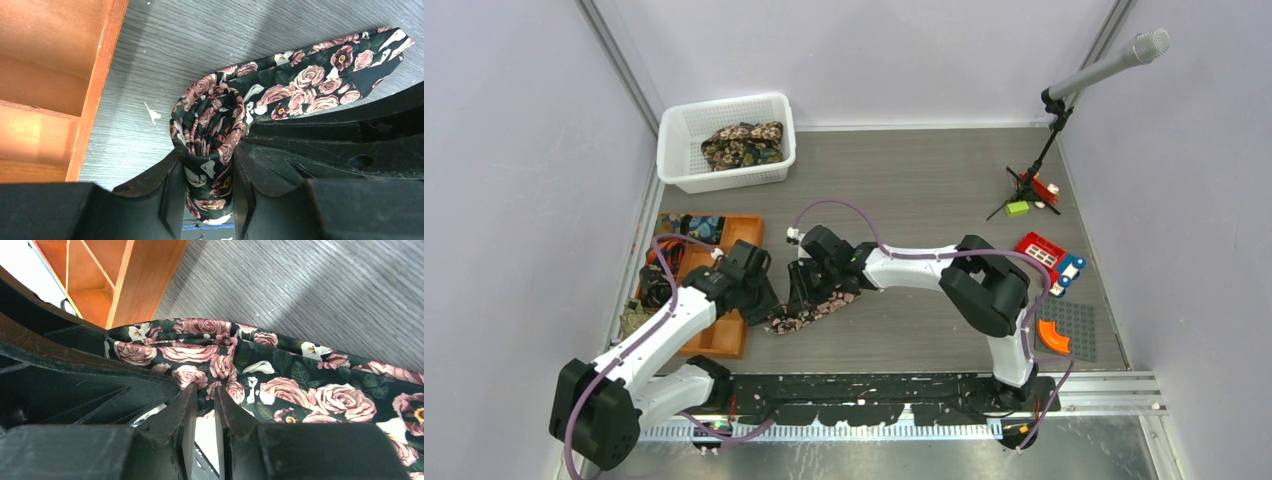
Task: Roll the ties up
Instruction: Roll the tie at the center of the board.
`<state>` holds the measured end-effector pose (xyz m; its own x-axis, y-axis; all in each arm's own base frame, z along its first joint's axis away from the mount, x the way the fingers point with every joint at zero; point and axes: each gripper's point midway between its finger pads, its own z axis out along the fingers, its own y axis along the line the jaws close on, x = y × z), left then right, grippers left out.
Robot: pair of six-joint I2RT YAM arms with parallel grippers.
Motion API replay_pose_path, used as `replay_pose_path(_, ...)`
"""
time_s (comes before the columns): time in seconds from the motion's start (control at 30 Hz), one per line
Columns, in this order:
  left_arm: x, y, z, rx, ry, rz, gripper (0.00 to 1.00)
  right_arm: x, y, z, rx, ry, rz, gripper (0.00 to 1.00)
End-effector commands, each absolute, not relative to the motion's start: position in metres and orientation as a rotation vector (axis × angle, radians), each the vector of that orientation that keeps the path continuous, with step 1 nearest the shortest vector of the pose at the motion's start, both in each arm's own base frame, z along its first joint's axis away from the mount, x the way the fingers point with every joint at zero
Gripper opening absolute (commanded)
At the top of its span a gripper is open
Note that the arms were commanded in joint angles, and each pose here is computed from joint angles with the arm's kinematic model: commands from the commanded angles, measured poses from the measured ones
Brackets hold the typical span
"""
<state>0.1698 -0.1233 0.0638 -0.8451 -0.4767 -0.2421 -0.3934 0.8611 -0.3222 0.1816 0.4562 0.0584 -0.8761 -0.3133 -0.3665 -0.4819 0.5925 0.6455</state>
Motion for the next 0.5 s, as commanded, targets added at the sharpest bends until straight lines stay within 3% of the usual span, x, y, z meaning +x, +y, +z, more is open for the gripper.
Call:
replay_pose_path(0.0,0.172,-0.131,0.078,-0.597,2.746,-0.406,0.35,0.183,0.474,0.072,-0.65,2.543,1.224,0.24)
replay_pose_path(0.47,0.179,-0.136,0.079,-0.551,2.849,-0.323,0.34,0.178,0.475,0.058,-0.558,2.559,1.247,0.21)
